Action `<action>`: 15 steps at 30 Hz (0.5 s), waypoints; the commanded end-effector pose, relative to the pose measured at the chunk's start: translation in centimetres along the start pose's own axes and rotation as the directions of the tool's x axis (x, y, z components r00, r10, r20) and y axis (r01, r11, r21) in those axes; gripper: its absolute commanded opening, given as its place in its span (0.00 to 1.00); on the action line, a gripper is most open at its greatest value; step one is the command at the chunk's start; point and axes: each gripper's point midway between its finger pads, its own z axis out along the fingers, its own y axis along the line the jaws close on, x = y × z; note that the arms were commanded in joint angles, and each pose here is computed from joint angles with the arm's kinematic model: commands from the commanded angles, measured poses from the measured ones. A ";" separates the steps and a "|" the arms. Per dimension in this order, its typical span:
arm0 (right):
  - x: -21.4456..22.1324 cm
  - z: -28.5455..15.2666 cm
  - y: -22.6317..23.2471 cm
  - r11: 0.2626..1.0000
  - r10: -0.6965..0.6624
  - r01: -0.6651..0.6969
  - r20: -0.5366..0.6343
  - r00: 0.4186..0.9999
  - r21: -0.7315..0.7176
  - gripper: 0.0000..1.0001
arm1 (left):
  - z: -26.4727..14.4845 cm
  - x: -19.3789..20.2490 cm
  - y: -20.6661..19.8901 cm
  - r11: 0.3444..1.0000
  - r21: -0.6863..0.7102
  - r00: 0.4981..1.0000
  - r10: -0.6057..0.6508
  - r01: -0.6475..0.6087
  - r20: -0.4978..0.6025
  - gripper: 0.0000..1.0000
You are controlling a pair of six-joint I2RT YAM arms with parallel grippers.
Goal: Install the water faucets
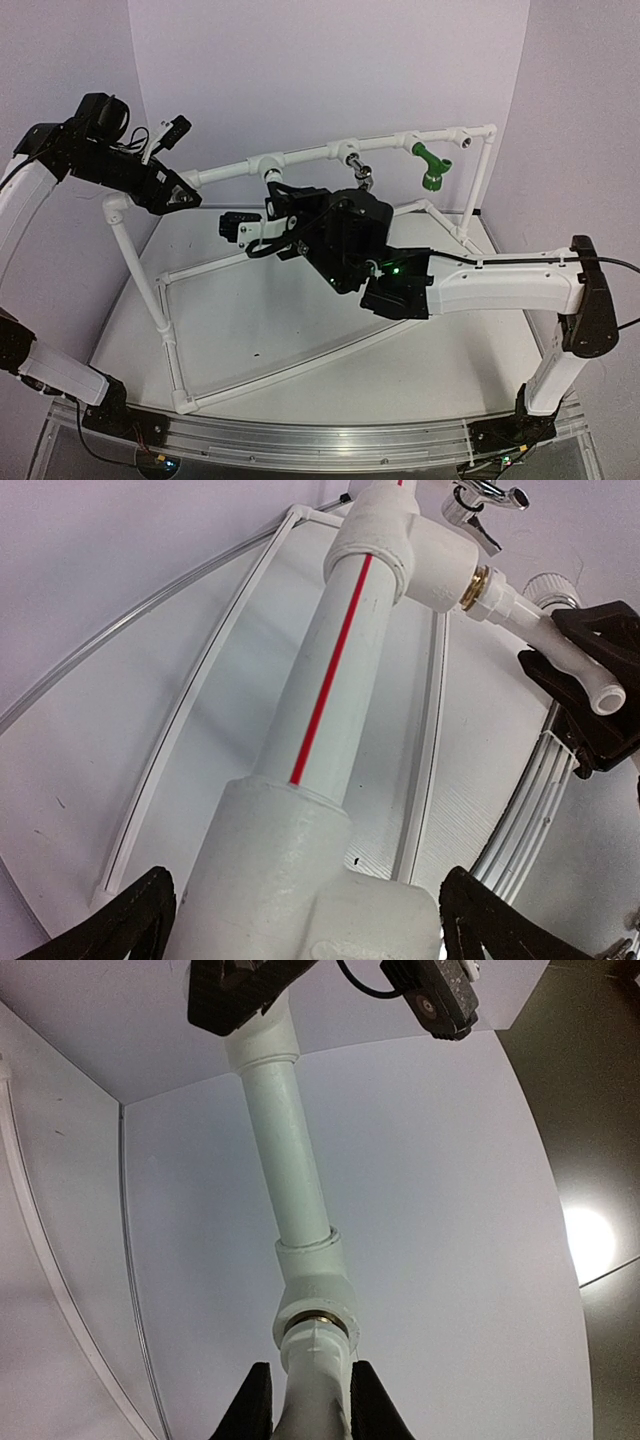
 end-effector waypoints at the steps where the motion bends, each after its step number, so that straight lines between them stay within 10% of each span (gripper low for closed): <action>1: 0.6 0.8 -2.9 0.996 0.044 -0.044 -0.002 0.999 0.081 0.00 | -0.2 0.7 -1.2 0.999 0.043 0.999 -0.027 0.028 -0.020 0.90; 15: 2.5 1.3 -3.6 0.993 0.080 -0.078 -0.021 0.997 0.094 0.00 | 0.0 0.7 -1.0 0.999 0.041 0.999 -0.032 0.034 -0.028 0.89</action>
